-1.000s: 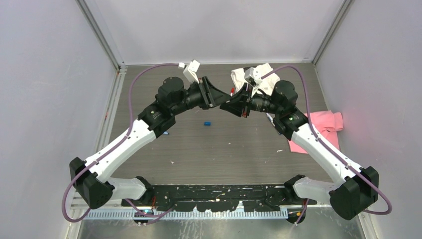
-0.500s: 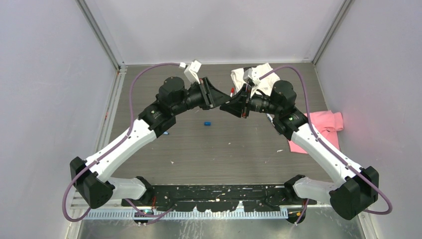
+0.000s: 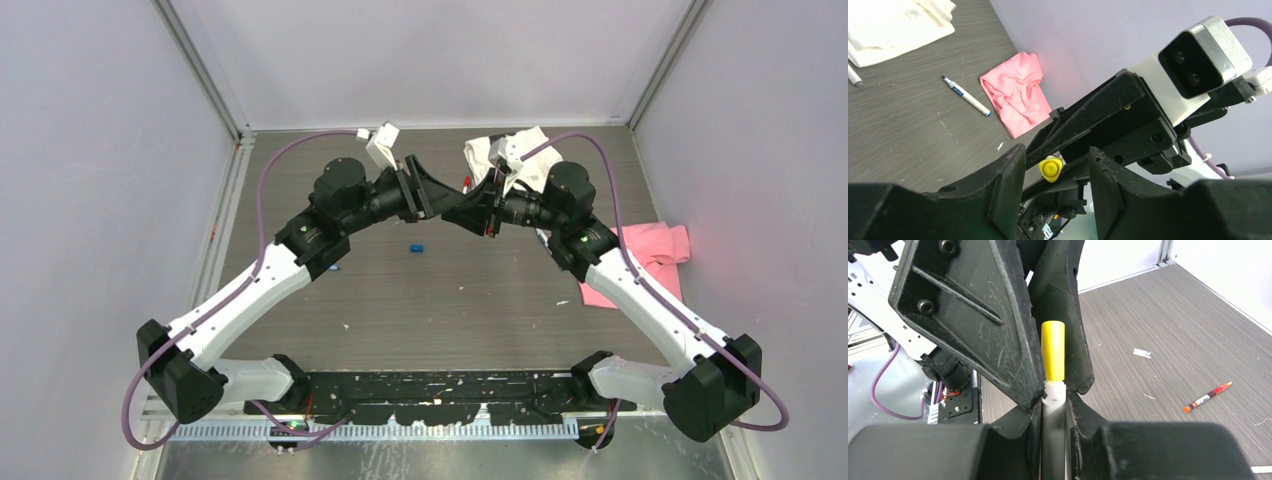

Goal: Insert the pens into the pen caps
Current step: Press the pen cap onto the pen.

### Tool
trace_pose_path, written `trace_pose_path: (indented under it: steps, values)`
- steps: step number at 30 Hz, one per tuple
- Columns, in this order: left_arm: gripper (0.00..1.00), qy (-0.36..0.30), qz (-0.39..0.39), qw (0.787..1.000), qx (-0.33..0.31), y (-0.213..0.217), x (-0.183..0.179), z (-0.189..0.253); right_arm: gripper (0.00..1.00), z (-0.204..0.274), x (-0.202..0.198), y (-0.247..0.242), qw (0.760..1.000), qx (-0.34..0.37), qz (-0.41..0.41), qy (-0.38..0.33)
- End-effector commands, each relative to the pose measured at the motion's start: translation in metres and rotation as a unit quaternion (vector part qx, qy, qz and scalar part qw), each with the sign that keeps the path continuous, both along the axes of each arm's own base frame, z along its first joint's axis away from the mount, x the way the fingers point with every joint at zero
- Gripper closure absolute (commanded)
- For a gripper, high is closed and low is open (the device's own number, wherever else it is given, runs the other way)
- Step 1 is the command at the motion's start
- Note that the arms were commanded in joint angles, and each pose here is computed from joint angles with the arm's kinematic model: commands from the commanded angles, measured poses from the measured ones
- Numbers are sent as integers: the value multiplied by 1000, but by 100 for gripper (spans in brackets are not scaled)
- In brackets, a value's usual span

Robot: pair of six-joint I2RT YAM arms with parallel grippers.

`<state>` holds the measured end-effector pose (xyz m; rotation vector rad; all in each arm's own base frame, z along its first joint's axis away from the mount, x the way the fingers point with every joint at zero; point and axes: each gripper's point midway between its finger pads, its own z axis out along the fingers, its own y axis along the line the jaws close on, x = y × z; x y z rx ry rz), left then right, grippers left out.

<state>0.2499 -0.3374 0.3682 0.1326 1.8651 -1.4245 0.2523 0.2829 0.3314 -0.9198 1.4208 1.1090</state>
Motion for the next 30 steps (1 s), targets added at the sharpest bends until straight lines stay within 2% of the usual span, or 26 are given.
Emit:
trace_pose_path:
  steps: [1, 3, 7, 14, 20, 23, 27, 30]
  values:
    - [46, -16, -22, 999, -31, 5, -17, 23, 99, 47, 1, -5, 996, 46, -21, -70]
    - [40, -20, -14, 999, -31, 9, -16, 25, 99, 50, 0, -5, 996, 57, -21, -68]
    - [34, -34, 10, 999, -34, 22, -14, 33, 99, 55, -3, -5, 995, 75, -20, -65]
    - [31, -66, 28, 997, -34, 39, -16, 47, 99, 62, -4, -6, 993, 92, -23, -66]
    - [30, -200, -29, 977, -63, 46, -49, 86, 99, 78, 6, -14, 988, 132, -59, -59]
    - [31, -252, -59, 963, -74, 47, -65, 81, 99, 90, 11, -19, 983, 158, -80, -49]
    - [33, -305, -59, 945, -105, 40, -70, 58, 99, 109, 14, -24, 977, 190, -96, -33]
    - [33, -318, -57, 942, -91, 25, -63, 46, 99, 118, 14, -26, 974, 203, -100, -27]
